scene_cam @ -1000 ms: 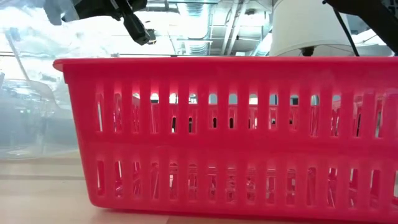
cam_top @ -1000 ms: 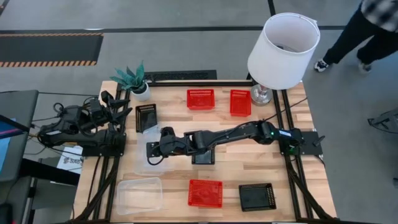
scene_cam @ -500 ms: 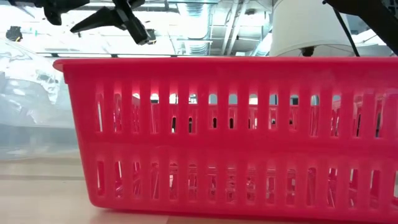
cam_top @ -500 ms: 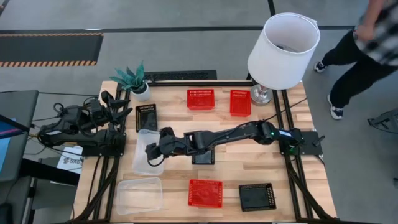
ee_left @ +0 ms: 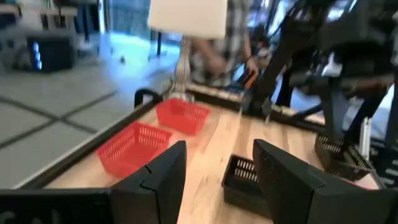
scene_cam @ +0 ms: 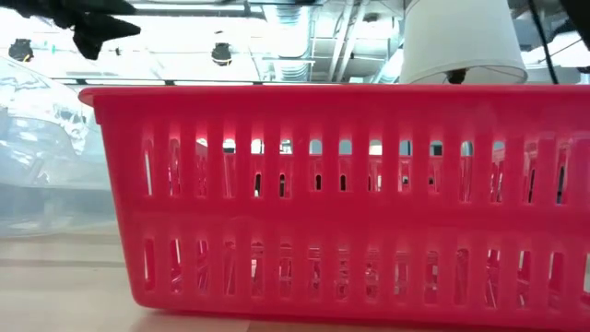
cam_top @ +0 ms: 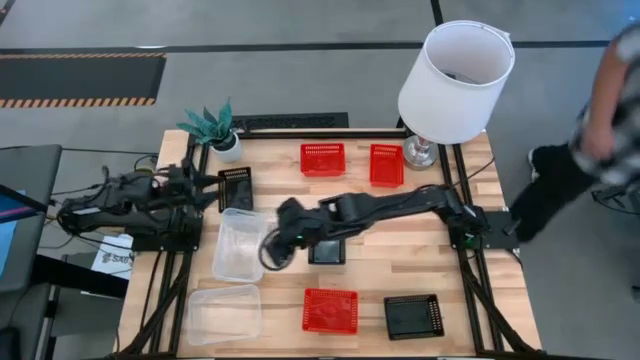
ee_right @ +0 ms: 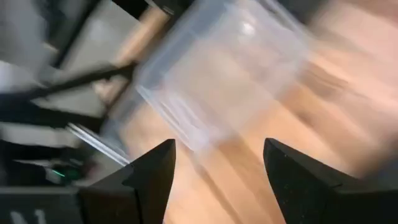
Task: Stack baskets by color
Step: Stack the top right transparent bin on the top left transparent bin
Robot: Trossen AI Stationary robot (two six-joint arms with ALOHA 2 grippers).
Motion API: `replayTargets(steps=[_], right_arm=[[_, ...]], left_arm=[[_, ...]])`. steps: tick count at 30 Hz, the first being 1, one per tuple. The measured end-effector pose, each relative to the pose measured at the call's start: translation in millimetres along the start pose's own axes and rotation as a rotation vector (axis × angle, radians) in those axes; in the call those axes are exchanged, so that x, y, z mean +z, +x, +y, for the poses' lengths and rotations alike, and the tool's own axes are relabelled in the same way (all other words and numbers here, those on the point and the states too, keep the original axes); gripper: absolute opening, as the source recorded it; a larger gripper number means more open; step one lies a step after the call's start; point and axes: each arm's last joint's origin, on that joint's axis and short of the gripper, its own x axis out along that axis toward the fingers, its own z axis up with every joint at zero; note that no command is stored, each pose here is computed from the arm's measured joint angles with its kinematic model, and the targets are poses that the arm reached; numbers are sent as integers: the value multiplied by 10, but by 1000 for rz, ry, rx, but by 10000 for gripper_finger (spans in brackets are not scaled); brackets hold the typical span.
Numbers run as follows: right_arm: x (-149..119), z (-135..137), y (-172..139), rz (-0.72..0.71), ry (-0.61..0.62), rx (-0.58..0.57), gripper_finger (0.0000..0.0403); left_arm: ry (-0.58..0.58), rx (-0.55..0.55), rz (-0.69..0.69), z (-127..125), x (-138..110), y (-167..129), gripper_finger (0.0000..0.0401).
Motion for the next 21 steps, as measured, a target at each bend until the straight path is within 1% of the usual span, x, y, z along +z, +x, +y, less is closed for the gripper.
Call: replayTargets(steps=[1,5,8,10,13,16,18,21], right_arm=[[-14,-30,-119,11,-14,-41,265],[-64,-186,-604,62,-88,-203,265],[-120,-309,-768,111,-149,-331,265],[-130,-362,-810,131,-192,-382,265],[-139,-407,-837,168,-282,-421,265],[-126,-420,-818,188,-365,-421,265],[-126,-421,-812,200,-417,-418,265],[-136,-414,-815,216,-486,-411,265]], left_arm=[[-4,17,41,-17,28,47,174],[-20,168,256,-74,160,230,174],[-61,287,440,-104,271,288,174],[-113,349,549,-133,378,299,174],[-208,447,714,-177,523,300,174],[-303,532,832,-222,608,343,174],[-364,561,898,-260,594,401,174],[-432,590,1012,-345,479,494,174]])
